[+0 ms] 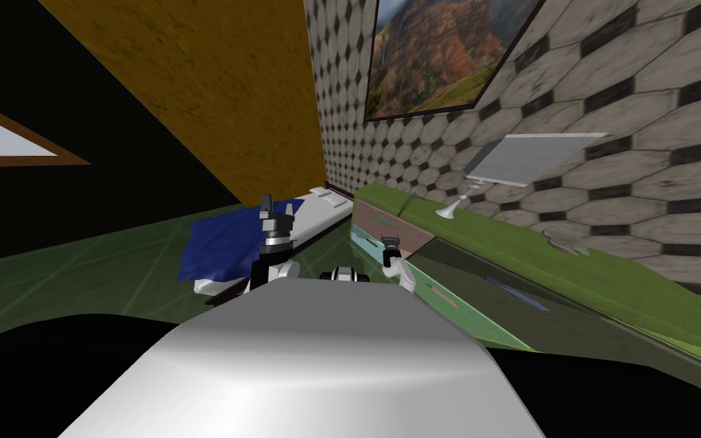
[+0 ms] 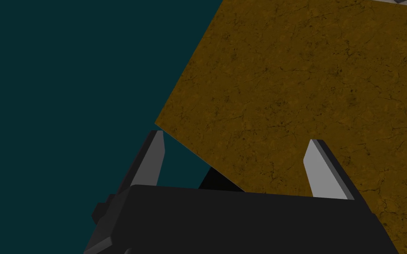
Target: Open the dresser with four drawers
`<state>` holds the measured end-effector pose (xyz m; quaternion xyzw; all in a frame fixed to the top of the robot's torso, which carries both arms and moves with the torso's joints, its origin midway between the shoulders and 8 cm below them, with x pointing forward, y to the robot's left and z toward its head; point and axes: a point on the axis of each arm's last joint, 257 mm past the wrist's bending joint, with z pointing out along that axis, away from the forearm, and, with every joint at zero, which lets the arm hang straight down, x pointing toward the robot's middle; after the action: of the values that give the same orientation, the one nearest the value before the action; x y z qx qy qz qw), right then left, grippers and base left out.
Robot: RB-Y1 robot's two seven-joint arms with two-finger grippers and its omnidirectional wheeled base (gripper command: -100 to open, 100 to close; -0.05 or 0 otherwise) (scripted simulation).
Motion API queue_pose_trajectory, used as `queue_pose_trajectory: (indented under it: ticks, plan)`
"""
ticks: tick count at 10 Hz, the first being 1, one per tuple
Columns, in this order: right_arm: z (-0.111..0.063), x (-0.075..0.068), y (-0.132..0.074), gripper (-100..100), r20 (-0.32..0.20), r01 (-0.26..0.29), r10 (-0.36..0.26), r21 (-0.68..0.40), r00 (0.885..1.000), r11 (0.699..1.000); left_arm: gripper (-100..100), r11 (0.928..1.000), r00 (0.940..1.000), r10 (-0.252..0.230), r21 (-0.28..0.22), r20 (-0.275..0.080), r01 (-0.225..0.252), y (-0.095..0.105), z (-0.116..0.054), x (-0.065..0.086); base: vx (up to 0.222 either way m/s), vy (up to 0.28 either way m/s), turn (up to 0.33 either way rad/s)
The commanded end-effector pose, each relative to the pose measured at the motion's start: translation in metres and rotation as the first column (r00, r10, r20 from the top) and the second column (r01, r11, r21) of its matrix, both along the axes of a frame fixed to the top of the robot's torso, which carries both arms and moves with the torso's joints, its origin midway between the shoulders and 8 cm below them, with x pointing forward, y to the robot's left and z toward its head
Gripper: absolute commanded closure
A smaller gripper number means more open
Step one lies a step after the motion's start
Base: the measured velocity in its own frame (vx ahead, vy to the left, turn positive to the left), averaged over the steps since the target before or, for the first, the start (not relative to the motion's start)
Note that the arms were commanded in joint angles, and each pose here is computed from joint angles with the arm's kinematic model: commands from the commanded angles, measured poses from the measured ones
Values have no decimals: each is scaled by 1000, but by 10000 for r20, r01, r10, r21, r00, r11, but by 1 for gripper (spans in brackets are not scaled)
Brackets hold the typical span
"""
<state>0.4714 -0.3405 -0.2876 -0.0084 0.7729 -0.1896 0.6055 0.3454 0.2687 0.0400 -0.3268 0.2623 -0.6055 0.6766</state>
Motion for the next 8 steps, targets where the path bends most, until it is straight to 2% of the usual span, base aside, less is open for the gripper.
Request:
queue_pose_trajectory:
  ticks: [1, 2, 4, 5, 6, 8]
  plan:
    - [-15, -1, -17, -100, -656, 320, -408, -1296, 9970, 9910, 0, 10000, 10000, 0, 0, 0, 0, 0, 0, 0, 60, 41, 28]
    - [-21, -2, -25, -100, -969, 417, -618, -1976, 9934, 9794, 0, 10000, 10000, 0, 0, 0, 0, 0, 0, 0, 84, 73, 38]
    - [-22, -3, -28, -100, -1027, 449, -689, -2206, 9923, 9743, 0, 10000, 10000, 0, 0, 1, 0, 0, 0, 0, 65, 41, 4]
    - [-29, -5, -39, -100, -1372, 546, -988, -2947, 9856, 9540, 0, 10000, 10000, 0, 0, 1, 0, 0, 0, 0, 46, 25, 18]
    - [-28, -4, -40, -100, -1361, 536, -988, -3027, 9858, 9516, 0, 10000, 10000, 0, 0, 0, 0, 0, 0, 0, 46, 25, 18]
    - [-36, -8, -62, -100, -1896, 591, -1595, -4481, 9688, 8920, 0, 10000, 10000, 0, 0, 0, 0, 0, 0, 0, 70, 50, 30]
